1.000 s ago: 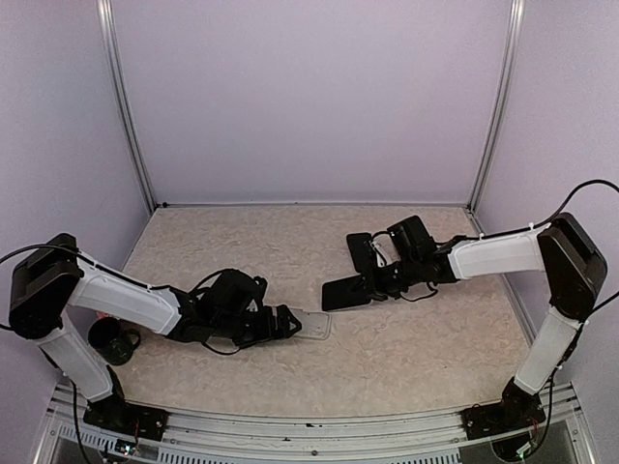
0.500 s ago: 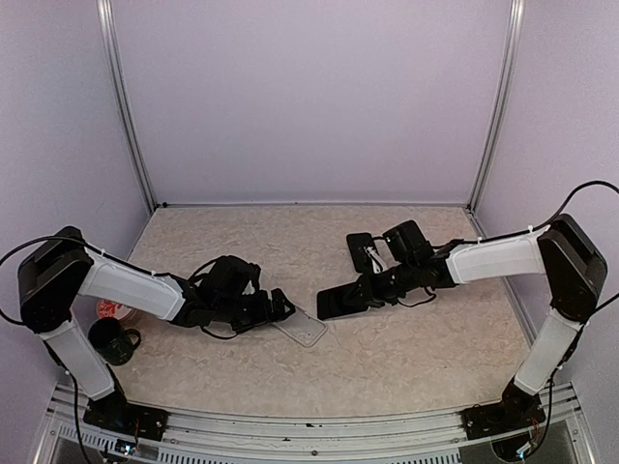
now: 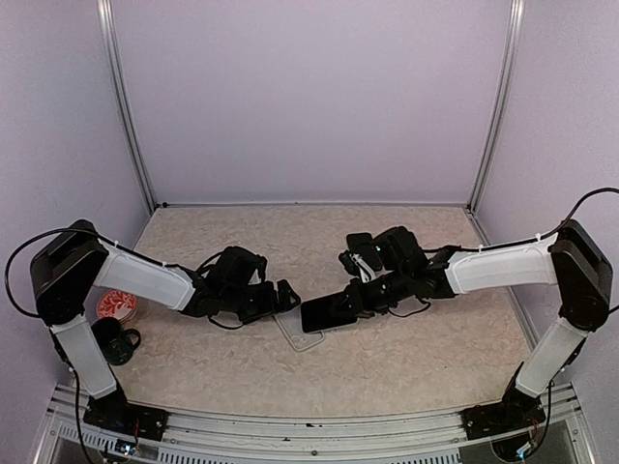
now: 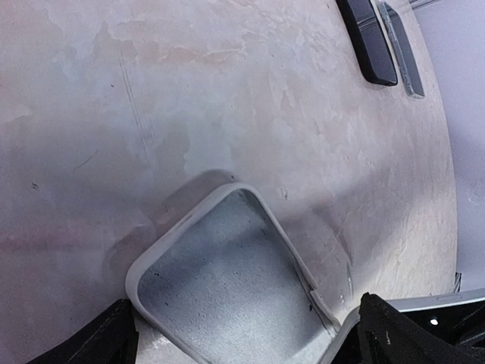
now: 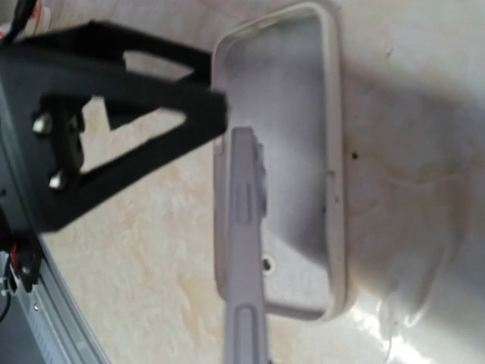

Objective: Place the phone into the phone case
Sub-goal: Rotate the phone case at the center of the board.

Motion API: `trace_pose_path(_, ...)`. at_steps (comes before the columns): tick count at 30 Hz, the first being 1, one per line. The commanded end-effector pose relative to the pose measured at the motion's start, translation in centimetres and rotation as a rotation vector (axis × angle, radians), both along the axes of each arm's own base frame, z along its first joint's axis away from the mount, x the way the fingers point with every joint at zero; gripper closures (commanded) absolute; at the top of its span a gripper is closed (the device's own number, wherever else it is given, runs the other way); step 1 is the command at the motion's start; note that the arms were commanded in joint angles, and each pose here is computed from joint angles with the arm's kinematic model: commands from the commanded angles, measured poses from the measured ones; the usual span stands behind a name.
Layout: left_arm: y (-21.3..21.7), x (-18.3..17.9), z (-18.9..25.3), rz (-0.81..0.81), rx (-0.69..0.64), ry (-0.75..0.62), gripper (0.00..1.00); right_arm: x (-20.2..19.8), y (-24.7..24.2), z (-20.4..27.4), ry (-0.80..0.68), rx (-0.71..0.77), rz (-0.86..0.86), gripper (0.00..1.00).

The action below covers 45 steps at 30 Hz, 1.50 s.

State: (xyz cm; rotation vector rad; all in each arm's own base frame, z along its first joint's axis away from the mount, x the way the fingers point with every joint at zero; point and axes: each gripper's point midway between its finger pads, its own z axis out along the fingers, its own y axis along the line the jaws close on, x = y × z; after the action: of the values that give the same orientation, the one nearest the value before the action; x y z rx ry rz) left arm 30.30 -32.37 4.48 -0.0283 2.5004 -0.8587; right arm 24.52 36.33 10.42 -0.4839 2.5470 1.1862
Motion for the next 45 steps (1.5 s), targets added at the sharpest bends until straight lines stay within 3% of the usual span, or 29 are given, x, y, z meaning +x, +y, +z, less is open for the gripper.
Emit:
trace_pose_path(1, -0.1, 0.8, -0.5, -0.014, 0.012, 0.004, 0.01, 0.4, 0.0, 2.7, -0.073, 0.043, -0.028, 1.0)
trace_pose_path(11, -3.1, 3.0, 0.0, -0.085, -0.027, 0.004, 0.01, 3.5, -4.6, 4.4, -0.187, -0.081, -0.207, 1.0)
trace_pose_path(19, -7.0, 3.8, -0.2, -0.168, -0.084, 0.007, 0.01, 4.4, -8.0, 4.3, -0.191, -0.128, -0.27, 1.0)
trace_pose_path(24, -7.1, 4.3, 1.4, -0.156, -0.062, -0.028, 0.01, 4.5, -8.8, 4.3, -0.19, -0.133, -0.275, 1.0)
trace_pose_path(33, -3.2, -0.3, 2.7, -0.101, 0.166, -0.07, 0.01, 4.7, -8.4, 4.2, -0.198, -0.129, -0.255, 1.0)
trace_pose_path(45, -3.5, -6.2, -0.2, -0.162, 0.194, 0.001, 0.12, 6.1, -7.7, 5.5, -0.264, -0.126, -0.237, 1.0)
